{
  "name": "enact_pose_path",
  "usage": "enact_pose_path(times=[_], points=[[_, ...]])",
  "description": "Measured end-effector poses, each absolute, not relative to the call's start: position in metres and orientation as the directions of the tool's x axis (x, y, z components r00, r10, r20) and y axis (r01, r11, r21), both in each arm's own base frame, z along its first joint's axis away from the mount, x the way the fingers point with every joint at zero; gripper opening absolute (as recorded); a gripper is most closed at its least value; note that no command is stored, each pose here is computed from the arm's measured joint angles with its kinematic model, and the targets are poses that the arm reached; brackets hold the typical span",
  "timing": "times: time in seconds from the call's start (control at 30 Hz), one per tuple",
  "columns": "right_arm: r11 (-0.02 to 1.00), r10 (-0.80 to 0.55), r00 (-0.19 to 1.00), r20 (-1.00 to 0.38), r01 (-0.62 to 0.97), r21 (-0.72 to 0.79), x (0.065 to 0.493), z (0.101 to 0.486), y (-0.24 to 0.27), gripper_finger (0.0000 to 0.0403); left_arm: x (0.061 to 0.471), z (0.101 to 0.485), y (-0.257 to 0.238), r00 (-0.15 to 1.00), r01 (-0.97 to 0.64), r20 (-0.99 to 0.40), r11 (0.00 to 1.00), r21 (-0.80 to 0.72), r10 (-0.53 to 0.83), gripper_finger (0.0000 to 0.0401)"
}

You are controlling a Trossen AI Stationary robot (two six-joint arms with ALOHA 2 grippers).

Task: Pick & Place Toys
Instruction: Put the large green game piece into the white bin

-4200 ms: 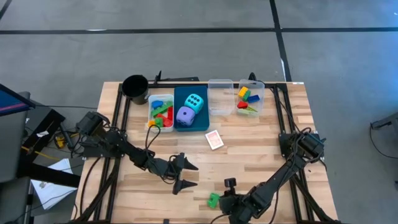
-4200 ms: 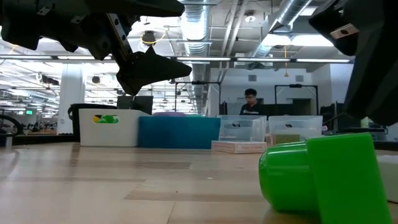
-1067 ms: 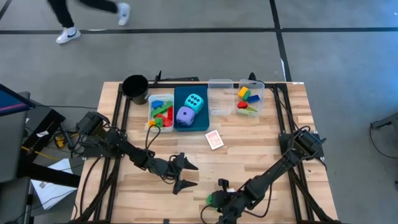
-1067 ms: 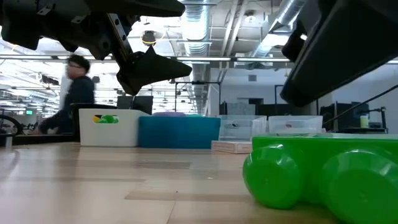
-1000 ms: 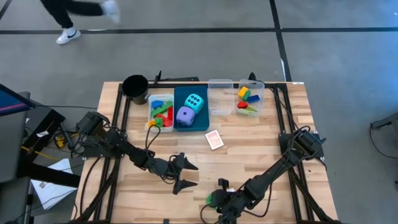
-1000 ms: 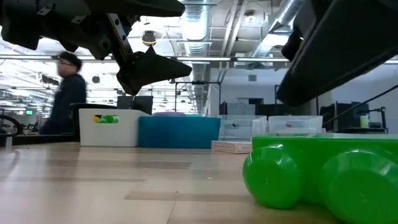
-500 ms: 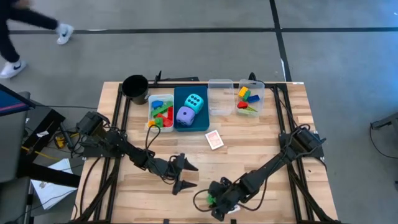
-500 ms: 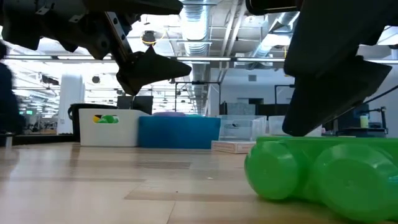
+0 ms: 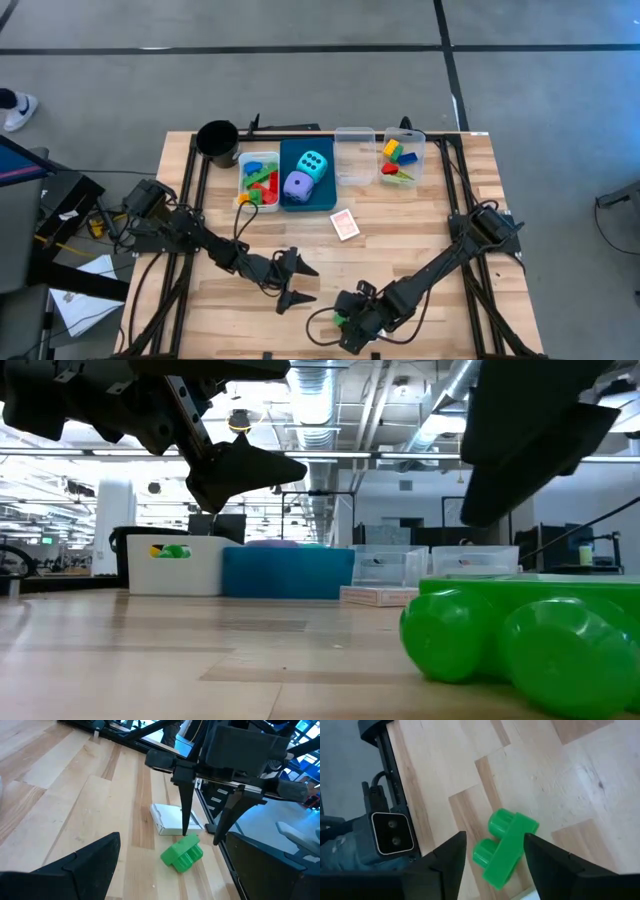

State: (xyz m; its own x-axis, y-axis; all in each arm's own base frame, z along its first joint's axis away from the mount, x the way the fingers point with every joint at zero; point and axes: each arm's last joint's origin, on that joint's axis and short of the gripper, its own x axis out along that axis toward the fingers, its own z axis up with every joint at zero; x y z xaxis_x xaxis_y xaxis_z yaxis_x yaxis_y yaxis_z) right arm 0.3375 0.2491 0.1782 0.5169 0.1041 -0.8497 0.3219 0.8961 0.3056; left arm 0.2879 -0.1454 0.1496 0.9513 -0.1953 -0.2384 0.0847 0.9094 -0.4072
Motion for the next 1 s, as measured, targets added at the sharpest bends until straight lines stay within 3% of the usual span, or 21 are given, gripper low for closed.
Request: enact_pose_path(times=[0.8,1.0], points=[[0.86,0.087,0.495,-0.864,0.401,0.317,0.3354,0.1753,0.2475,0.0175,0.2879,0.1496,-0.1454,0.951,0.084,-0.238,0.909,-0.409,-0.195,0.0356],[0.855,0.142,0.485,-0.863,0.379,0.354,0.3348,0.1759,0.2517,0.0167,0.2879,0.1496,-0.1454,0.952,0.084,-0.238,0.909,-0.409,-0.195,0.0356]])
